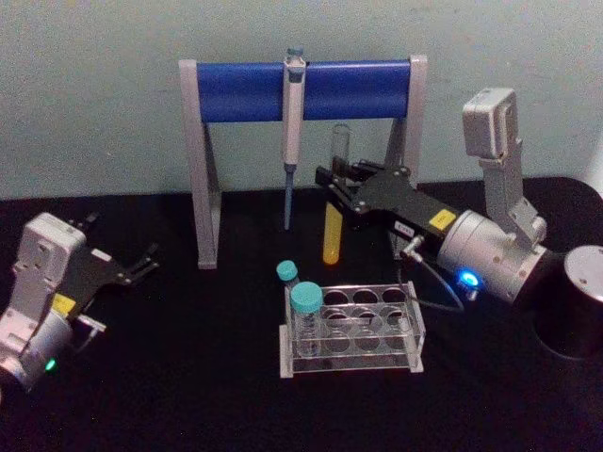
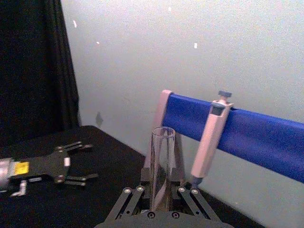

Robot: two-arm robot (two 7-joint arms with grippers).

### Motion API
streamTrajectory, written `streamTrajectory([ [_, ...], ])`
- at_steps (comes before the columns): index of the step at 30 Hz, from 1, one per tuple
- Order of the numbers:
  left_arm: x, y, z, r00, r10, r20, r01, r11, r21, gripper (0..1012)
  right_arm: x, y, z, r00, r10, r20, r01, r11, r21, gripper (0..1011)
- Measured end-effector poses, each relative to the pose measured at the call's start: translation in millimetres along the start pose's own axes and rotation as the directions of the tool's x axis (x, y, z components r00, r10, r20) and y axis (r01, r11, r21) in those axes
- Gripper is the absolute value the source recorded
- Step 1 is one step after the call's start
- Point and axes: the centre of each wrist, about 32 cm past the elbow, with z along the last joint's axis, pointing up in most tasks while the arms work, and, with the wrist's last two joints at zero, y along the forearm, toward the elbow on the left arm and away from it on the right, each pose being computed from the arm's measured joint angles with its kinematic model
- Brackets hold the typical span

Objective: Pick up the test tube from the test tube rack, shake it, then place it back into the test tube rack.

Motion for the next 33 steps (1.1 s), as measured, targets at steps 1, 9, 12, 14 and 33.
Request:
streamTrajectory([
  [1, 0.0, 0.0, 0.0, 1.0000, 0.000, 0.000, 0.000, 1.0000, 0.000, 1001, 2.7, 1.5, 0.6, 1.000, -0.008, 0.005, 0.008, 1.000, 0.000, 238],
  [9, 0.0, 0.0, 0.0, 1.0000, 0.000, 0.000, 0.000, 1.0000, 0.000, 1001, 10.8, 0.8, 3.7, 0.999, -0.047, 0.023, 0.047, 0.999, 0.004, 238],
  [12, 0.0, 0.0, 0.0, 1.0000, 0.000, 0.000, 0.000, 1.0000, 0.000, 1001, 11.7, -0.3, 3.6, 0.998, -0.054, 0.024, 0.054, 0.999, 0.004, 238],
  [14, 0.0, 0.0, 0.0, 1.0000, 0.000, 0.000, 0.000, 1.0000, 0.000, 1001, 11.8, -0.9, 3.3, 0.998, -0.058, 0.024, 0.057, 0.998, 0.004, 238],
  [33, 0.0, 0.0, 0.0, 1.0000, 0.000, 0.000, 0.000, 1.0000, 0.000, 1001, 5.3, -13.1, 3.0, 0.998, -0.024, 0.050, 0.024, 1.000, 0.015, 238],
])
